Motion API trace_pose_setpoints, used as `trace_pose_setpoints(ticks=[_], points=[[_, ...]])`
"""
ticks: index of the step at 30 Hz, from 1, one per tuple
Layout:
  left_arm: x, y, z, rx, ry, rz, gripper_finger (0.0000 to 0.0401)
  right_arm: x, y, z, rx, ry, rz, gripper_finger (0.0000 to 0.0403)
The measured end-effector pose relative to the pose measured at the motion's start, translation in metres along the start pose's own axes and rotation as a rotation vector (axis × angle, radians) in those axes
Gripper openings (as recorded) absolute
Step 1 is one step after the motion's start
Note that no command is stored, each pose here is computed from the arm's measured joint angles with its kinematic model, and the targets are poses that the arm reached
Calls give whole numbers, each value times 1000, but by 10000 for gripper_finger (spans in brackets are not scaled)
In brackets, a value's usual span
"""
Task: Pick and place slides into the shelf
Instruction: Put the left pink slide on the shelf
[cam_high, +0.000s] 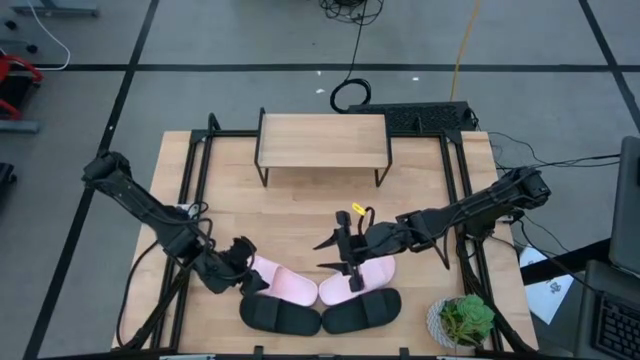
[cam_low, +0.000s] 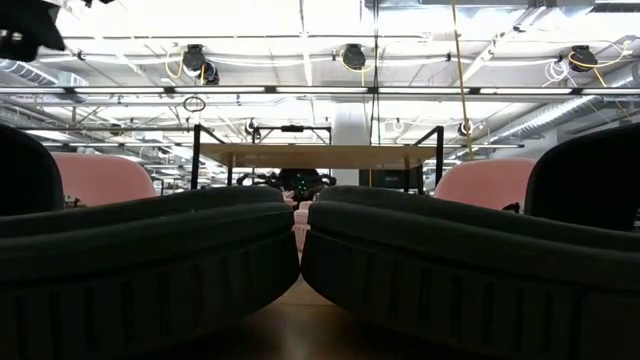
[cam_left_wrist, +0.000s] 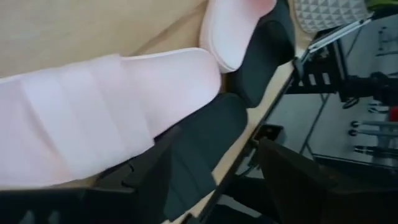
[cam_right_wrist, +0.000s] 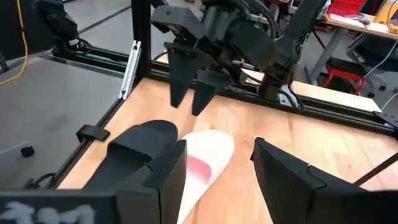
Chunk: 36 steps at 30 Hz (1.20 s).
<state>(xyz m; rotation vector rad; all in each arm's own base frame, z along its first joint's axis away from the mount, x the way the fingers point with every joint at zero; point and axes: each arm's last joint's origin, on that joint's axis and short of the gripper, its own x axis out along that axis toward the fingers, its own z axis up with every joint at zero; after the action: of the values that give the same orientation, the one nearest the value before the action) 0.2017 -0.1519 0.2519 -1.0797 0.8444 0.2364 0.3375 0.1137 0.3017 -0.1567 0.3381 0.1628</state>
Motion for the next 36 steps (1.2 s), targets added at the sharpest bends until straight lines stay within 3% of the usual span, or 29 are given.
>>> trace_pose_setpoints(ticks=[4, 10, 13, 16, 20, 23, 26, 31, 36], points=[[3, -8, 8, -30, -14, -80, 234, 1, -6, 0, 6, 2, -16, 173], [-3, -33, 26, 89, -91, -251, 234, 1, -7, -1, -18, 4, -22, 173], [-16, -49, 34, 137, -118, -277, 234, 1, -10, -1, -52, 12, -99, 173], [-23, -61, 38, 170, -130, -201, 234, 0, -15, -1, -76, 27, -237, 173], [-23, -74, 39, 175, -78, 19, 234, -7, -23, 4, -126, 41, -427, 173], [-14, -81, 38, 187, -11, 186, 234, -17, -30, 9, -166, 49, -549, 173], [0, -89, 36, 187, 31, 277, 234, -31, -38, 17, -174, 45, -665, 173], [24, -89, 36, 134, 127, 335, 234, -60, -50, 32, -118, 5, -814, 173], [35, -89, 38, 104, 150, 334, 234, -90, -57, 46, -63, -74, -841, 173]])
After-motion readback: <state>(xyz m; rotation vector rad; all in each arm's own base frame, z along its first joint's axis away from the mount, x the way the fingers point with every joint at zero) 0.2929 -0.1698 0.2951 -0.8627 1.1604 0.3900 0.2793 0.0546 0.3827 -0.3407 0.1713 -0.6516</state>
